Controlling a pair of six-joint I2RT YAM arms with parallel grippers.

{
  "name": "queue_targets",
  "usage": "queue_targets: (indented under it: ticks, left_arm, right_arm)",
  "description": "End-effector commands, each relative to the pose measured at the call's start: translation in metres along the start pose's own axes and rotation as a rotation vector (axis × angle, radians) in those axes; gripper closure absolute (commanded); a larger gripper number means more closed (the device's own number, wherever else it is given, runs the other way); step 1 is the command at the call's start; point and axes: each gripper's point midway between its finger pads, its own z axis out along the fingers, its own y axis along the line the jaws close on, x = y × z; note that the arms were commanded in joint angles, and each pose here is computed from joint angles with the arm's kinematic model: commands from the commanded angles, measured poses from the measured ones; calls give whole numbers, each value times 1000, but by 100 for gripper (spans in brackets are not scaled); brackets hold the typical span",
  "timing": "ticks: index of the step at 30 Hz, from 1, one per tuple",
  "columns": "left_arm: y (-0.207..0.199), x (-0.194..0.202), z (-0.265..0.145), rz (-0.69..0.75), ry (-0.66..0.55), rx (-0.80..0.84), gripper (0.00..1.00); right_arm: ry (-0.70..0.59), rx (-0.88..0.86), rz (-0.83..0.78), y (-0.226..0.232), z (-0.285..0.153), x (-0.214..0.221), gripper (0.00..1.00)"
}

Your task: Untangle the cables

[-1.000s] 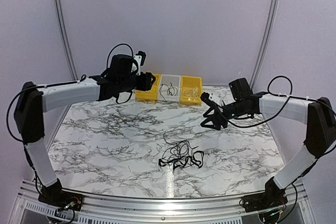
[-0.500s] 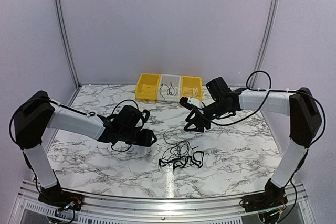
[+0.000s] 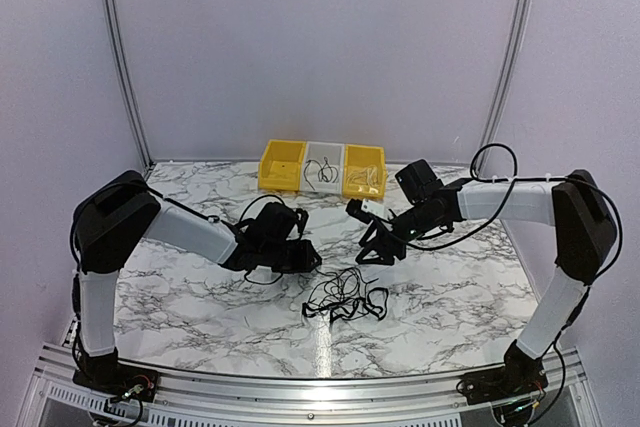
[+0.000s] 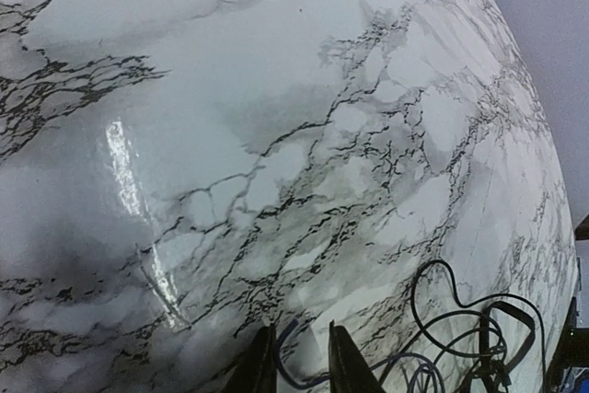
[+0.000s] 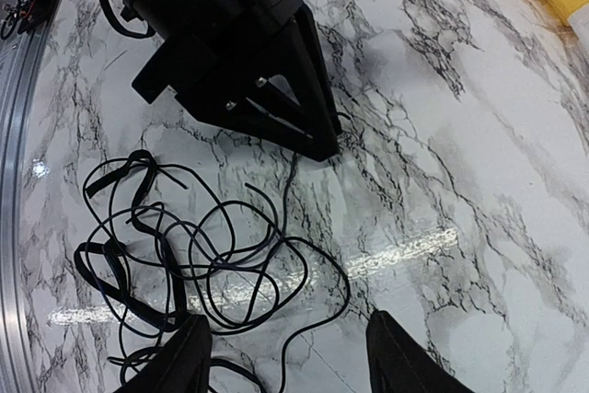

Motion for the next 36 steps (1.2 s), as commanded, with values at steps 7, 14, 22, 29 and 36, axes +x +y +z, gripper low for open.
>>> queue_targets:
  ticks: [7,14,22,29,36]
  left_arm:
    - [-65,-51,-32,94,-110,159,100]
    - [-131,-90,-103,205,-246,303,100]
    - [-159,-119,-162,214,-379,351,100]
    - [-165,-127,-182,229,-425,357,100]
    - [-162,-131,-191,240,-456,337,100]
  right_arm:
    - [-86,47,-54,-3,-23,-39,42]
    - [-153,-12,-119,9,-47,-84,38]
    - [-257,-106,-121,25,-57,-111,33]
    - [-288,-222,-53,37,-51,-112,35]
    - [-266,-112,-128,26,-72,-105,35]
